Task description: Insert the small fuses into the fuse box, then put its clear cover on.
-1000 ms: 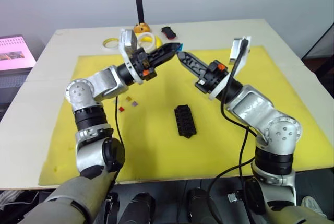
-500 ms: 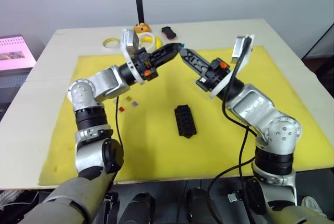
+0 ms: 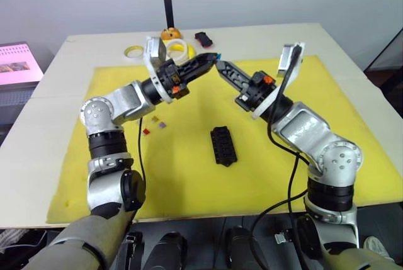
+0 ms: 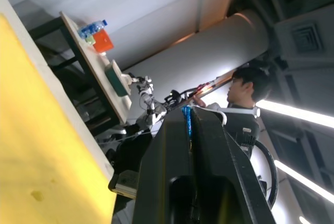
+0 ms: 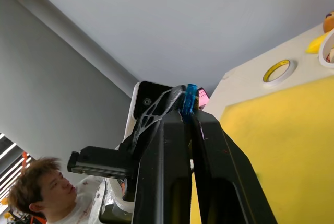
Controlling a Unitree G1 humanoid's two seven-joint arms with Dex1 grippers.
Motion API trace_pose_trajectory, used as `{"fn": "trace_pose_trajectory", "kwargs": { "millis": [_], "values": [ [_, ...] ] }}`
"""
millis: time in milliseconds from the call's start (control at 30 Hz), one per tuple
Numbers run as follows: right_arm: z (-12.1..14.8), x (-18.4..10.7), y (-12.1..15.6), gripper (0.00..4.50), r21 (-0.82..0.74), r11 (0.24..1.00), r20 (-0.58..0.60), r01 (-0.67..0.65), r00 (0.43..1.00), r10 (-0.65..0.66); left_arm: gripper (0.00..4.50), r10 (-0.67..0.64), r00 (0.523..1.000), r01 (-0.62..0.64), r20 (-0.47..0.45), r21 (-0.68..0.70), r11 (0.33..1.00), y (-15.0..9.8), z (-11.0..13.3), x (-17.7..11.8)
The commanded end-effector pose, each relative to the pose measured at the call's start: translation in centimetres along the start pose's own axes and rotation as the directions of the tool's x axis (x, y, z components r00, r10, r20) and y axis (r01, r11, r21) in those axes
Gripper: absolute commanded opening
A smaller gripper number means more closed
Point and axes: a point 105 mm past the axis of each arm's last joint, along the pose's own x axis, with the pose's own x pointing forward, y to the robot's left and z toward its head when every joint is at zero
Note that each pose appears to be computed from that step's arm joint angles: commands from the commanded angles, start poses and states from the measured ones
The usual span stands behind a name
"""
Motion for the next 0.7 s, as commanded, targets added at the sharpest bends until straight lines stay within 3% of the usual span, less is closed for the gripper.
{"fn": "trace_pose_trajectory", "kwargs": {
  "millis": [33,100,200,333,467,533,600,700],
  "values": [
    [1.0,-0.5,2.4,0.0,-0.04,0.994,0.015,-0.097,0.995,0.098,1.94,0.063,0.995,-0.053,-0.077,0.121,0.991,-0.1,-0.4,-1.3],
    [0.9,-1.0,2.5,0.0,-0.069,0.992,-0.03,-0.107,0.994,0.105,2.94,0.1,0.985,-0.067,-0.141,0.222,0.973,-0.5,-0.7,-2.3],
    [0.6,-2.3,2.3,0.0,-0.132,0.983,-0.165,-0.13,0.98,0.108,4.49,0.174,0.948,-0.037,-0.266,0.452,0.892,-0.8,-1.5,-3.9],
    [0.0,-3.7,1.5,0.0,-0.248,0.955,-0.366,-0.163,0.928,0.064,4.49,0.262,0.873,0.077,-0.412,0.646,0.759,0.3,-3.0,-5.8],
    [-0.6,-4.9,0.0,0.0,-0.432,0.86,-0.597,-0.271,0.801,-0.048,4.49,0.346,0.777,0.255,-0.526,0.765,0.591,1.9,-5.0,-7.5],
    [-0.6,-5.0,-0.9,0.0,-0.504,0.796,-0.656,-0.335,0.748,-0.101,4.49,0.376,0.756,0.294,-0.536,0.791,0.536,2.6,-5.6,-7.7],
    [-0.5,-4.8,-2.2,0.0,-0.585,0.686,-0.71,-0.433,0.682,-0.175,4.49,0.404,0.744,0.326,-0.532,0.818,0.475,3.2,-6.2,-7.7],
    [-0.7,-4.7,-3.6,0.0,-0.603,0.551,-0.776,-0.577,0.586,-0.234,4.49,0.422,0.75,0.332,-0.51,0.841,0.427,3.7,-6.6,-7.4]
  ]
}}
